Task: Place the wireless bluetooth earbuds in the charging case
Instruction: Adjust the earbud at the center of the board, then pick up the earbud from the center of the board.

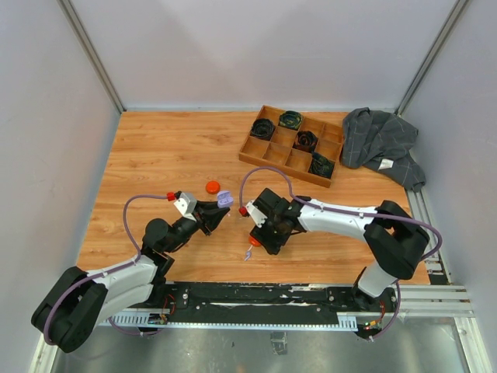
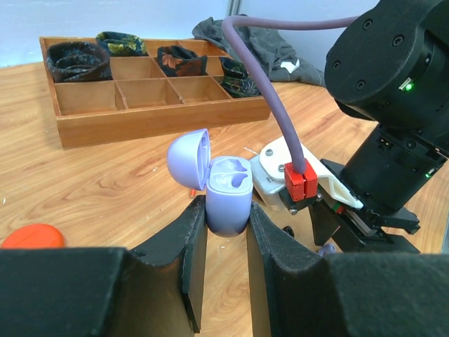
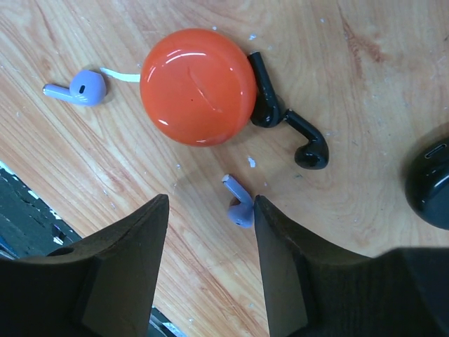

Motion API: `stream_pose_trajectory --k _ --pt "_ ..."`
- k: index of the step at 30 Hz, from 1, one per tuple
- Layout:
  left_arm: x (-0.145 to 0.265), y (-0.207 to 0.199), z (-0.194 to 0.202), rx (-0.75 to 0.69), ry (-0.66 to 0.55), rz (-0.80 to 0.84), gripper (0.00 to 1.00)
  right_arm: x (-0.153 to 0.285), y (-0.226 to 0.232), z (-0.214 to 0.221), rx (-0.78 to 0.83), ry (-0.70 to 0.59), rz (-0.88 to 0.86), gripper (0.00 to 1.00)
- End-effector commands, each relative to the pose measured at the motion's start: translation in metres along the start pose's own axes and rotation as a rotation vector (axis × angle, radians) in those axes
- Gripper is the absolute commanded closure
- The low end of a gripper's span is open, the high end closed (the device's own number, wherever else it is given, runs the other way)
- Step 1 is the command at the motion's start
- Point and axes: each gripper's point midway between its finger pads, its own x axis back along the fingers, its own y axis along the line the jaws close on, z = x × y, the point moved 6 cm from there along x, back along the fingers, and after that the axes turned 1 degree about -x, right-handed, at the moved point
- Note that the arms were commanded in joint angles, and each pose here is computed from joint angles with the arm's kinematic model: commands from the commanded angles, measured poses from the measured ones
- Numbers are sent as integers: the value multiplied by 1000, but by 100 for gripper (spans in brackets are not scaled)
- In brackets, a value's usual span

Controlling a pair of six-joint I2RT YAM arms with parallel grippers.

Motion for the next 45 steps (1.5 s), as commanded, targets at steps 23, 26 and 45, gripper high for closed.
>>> stream_pose_trajectory --k 23,26,45 --pt "1 -1 -3 -16 -24 -2 100 2 32 6 53 69 -51 47" --pt "1 -1 -3 -15 -22 -2 100 5 26 11 36 100 4 46" --pt "2 -2 -5 -15 -30 8 100 37 7 7 -58 160 200 49"
